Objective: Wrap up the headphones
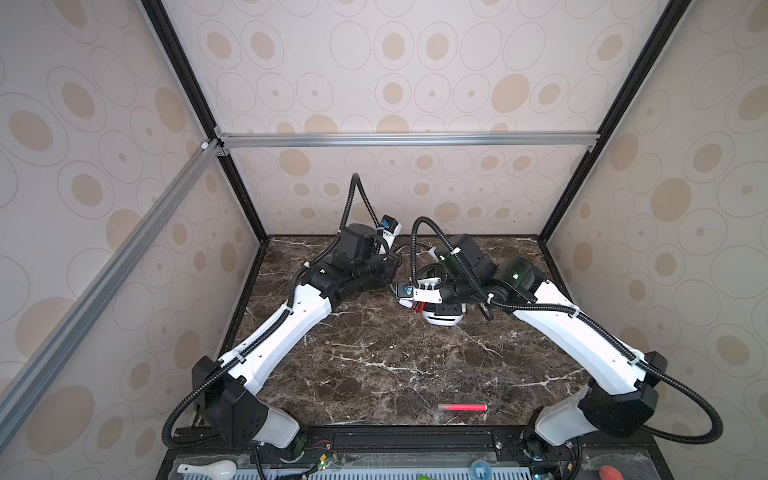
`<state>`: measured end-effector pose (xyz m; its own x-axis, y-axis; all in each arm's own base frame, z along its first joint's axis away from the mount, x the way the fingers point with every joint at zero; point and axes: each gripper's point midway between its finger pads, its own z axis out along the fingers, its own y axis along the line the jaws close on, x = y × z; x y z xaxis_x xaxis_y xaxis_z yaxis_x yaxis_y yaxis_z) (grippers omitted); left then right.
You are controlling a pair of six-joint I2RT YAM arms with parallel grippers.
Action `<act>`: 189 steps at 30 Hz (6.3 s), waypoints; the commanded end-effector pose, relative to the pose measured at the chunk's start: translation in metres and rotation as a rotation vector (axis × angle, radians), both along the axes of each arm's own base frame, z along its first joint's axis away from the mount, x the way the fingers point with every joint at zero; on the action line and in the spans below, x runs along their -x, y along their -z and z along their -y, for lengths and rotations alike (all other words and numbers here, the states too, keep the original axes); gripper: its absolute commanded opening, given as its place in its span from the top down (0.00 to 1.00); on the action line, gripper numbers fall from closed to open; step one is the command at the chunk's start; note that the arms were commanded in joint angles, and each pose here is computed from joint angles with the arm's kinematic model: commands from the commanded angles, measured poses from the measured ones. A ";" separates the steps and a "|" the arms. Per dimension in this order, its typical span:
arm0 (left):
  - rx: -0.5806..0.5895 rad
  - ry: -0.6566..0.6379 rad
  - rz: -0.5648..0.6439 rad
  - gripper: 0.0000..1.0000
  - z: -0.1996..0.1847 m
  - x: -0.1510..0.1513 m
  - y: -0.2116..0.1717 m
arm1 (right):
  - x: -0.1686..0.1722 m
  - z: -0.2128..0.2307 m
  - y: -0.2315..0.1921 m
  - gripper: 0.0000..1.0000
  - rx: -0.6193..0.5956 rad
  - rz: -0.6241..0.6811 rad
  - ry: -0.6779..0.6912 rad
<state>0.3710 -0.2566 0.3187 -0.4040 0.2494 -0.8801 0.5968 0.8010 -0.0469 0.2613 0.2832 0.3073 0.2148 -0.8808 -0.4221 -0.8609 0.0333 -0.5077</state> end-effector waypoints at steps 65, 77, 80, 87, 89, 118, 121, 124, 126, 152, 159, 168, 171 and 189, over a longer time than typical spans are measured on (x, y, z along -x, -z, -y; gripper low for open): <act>0.234 -0.521 -0.429 1.00 0.081 -0.176 0.162 | -0.090 0.171 0.007 0.02 -0.584 0.055 1.055; 0.206 -0.505 -0.502 1.00 0.110 -0.165 0.210 | -0.089 0.183 0.016 0.00 -0.619 0.035 1.108; 0.193 -0.506 -0.517 0.95 0.112 -0.161 0.219 | -0.090 0.182 0.015 0.00 -0.633 0.029 1.105; 0.197 -0.505 -0.507 0.69 0.114 -0.160 0.215 | -0.086 0.188 0.013 0.00 -0.635 0.043 1.119; 0.200 -0.500 -0.500 0.63 0.114 -0.159 0.211 | -0.084 0.189 0.012 0.00 -0.636 0.045 1.117; -0.137 -0.853 0.134 0.02 -0.157 0.037 0.104 | -0.085 0.307 0.130 0.00 -0.819 0.315 1.576; -0.142 -0.947 0.130 0.02 -0.209 0.038 0.132 | -0.100 0.302 0.154 0.00 -0.775 0.264 1.534; -0.195 -1.040 0.204 0.02 -0.242 0.045 0.146 | -0.112 0.304 0.180 0.00 -0.756 0.212 1.547; -0.187 -1.034 0.274 0.02 -0.247 0.044 0.147 | -0.116 0.302 0.193 0.00 -0.775 0.183 1.532; -0.249 -0.899 0.447 0.02 -0.260 -0.008 0.178 | -0.135 0.291 0.223 0.00 -0.834 0.177 1.351; -0.054 -0.922 0.448 0.02 -0.290 0.004 0.183 | -0.134 0.290 0.222 0.00 -0.827 0.190 1.352; -0.031 -0.909 0.456 0.02 -0.292 0.004 0.186 | -0.134 0.292 0.223 0.00 -0.832 0.192 1.366; -0.031 -0.908 0.456 0.02 -0.292 0.003 0.186 | -0.134 0.291 0.221 0.00 -0.827 0.191 1.357; -0.032 -0.908 0.456 0.02 -0.292 0.003 0.186 | -0.134 0.291 0.221 0.00 -0.829 0.194 1.356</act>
<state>0.3674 0.0350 0.1257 -0.1153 0.0458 -0.9923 -0.2824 0.9562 0.0770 0.3914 -0.0087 0.0788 -0.4172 -0.0023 -0.9088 0.1032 0.9934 -0.0500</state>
